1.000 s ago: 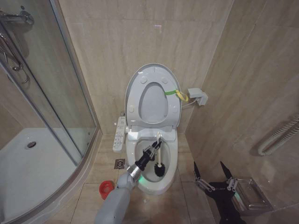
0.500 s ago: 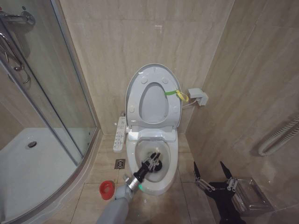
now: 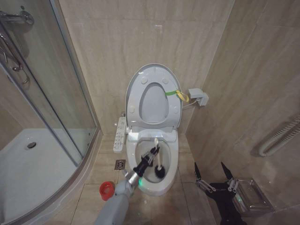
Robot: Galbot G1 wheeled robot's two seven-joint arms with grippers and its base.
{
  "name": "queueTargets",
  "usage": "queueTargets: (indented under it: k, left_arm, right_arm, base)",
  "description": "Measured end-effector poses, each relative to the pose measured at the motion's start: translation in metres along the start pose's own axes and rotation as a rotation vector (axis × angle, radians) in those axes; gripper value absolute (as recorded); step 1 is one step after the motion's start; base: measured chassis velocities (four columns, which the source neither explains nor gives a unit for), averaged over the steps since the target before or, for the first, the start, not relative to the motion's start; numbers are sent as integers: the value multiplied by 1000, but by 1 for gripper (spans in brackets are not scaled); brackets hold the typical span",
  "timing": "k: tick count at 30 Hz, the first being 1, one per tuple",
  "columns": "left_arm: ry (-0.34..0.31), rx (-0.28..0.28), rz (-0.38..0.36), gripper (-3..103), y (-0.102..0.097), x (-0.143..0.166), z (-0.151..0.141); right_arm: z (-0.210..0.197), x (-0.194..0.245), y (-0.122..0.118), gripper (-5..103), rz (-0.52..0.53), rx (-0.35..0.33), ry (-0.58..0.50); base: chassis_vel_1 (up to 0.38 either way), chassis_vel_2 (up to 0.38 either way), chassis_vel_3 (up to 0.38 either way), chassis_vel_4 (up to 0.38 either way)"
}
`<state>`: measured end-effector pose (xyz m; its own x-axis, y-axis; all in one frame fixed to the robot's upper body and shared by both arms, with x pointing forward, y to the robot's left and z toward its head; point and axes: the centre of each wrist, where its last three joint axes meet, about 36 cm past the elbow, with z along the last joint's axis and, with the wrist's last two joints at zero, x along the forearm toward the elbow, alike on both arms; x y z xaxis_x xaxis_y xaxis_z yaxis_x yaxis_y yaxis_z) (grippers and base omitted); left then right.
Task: Open the toilet lid, clean the toilet bowl with a toilet brush, close the toilet lid, and flush.
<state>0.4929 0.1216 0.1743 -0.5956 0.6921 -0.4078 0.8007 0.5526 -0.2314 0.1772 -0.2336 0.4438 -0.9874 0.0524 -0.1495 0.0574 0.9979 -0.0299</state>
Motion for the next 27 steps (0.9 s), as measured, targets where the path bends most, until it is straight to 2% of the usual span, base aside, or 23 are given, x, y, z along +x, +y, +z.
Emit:
queueTargets:
  k: [3,6,8,10,11,14,15,17,23,27]
  left_arm:
    - [13,2,-6,16,1,8,2]
    - [0,-14,5,16,4,4,-8]
    - [-20,-49,19,16,8,-5,-23]
    - [-67,-103,33,15,11,-19,-46]
    - [-67,-103,33,15,11,-19,-46]
    - [-128,-180,40,15,13,-27,-86]
    - [-128,-180,40,15,13,-27,-86]
    - [-132,-207,32,15,13,-19,-102]
    - [-93,-232,-9,15,12,9,-108]
    - [-91,-243,-36,15,-9,29,-123]
  right_arm:
    - [0,0,0,100,0,0,0]
    - [0,0,0,100,0,0,0]
    - [0,0,0,100,0,0,0]
    - [0,0,0,100,0,0,0]
    - [0,0,0,100,0,0,0]
    - [0,0,0,100,0,0,0]
    - [0,0,0,100,0,0,0]
    - [0,0,0,100,0,0,0]
    - [0,0,0,100,0,0,0]
    - [0,0,0,100,0,0,0]
  base:
    - [0,0,0,0]
    - [0,0,0,0]
    - [0,0,0,0]
    - [0,0,0,0]
    - [0,0,0,0]
    - [0,0,0,0]
    - [0,0,0,0]
    - [0,0,0,0]
    - [0,0,0,0]
    - [0,0,0,0]
